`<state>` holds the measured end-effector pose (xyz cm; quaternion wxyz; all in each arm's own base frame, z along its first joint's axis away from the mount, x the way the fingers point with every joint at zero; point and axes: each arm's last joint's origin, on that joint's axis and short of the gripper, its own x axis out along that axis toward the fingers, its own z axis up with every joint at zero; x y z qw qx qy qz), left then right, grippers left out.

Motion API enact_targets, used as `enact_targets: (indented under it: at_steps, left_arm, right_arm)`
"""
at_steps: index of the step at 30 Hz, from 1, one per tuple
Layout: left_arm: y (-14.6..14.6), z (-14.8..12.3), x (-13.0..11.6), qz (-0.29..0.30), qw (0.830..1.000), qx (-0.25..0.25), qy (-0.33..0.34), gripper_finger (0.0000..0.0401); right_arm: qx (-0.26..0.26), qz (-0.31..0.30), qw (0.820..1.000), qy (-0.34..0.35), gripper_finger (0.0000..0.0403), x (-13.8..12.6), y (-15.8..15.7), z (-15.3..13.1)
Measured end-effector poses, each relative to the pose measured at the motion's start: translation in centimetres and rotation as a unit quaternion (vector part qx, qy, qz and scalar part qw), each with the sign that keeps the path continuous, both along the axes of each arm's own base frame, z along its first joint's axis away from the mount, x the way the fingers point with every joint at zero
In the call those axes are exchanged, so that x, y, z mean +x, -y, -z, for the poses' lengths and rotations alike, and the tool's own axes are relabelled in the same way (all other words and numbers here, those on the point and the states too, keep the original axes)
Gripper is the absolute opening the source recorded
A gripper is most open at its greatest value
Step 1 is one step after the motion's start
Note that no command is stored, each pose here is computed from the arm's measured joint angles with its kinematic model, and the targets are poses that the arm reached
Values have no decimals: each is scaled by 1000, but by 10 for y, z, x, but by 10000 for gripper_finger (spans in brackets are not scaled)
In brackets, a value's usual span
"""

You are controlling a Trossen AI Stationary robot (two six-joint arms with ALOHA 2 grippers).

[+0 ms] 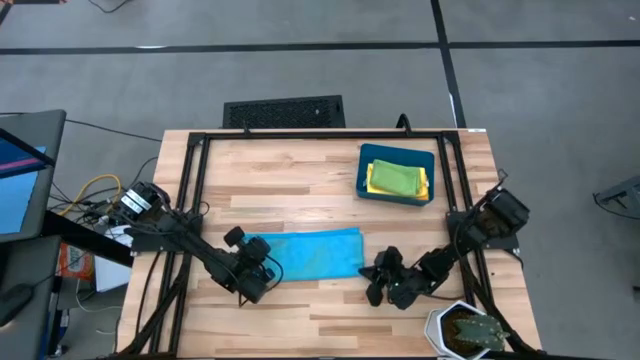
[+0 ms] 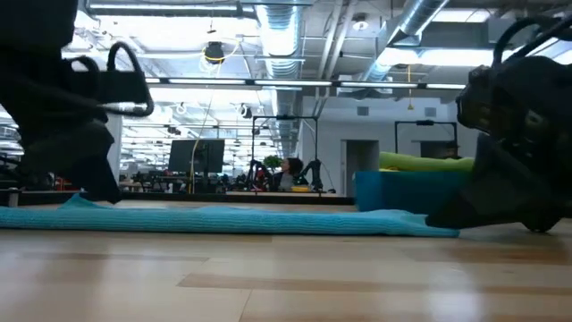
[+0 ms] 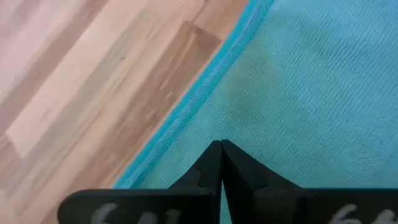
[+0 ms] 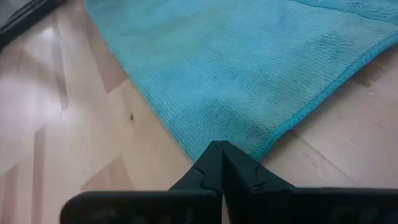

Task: Fold microfiber towels
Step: Fold the blue microfiber cloth

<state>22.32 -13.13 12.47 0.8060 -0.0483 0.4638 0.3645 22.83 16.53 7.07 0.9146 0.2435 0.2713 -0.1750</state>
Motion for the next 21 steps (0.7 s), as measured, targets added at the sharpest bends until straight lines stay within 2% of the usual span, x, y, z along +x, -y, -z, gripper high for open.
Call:
enact_targets:
  at_steps: [4,8,11,14,15,18,21]
  left_arm:
    - [2,-20,4,-17,1000,6,17,0]
    - [8,-54,16,-36,991,13,129,0]
    - [19,-70,34,-56,959,-11,279,0]
    - [29,-64,60,-8,938,-59,341,0]
    - [32,-59,70,18,933,-78,350,0]
    - [34,-47,94,83,925,-93,359,0]
    - [27,-37,112,104,920,-114,361,0]
  right_arm:
    - [3,-2,1000,5,22,-1,-2,-3]
    - [5,-24,999,23,17,0,-2,-23]
    - [27,-17,998,53,23,2,1,-44]
    - [71,-8,995,63,44,3,7,-59]
    - [88,-12,994,57,53,2,9,-63]
    - [123,-19,992,-4,80,4,15,-69]
    - [138,2,984,-108,107,7,22,-70]
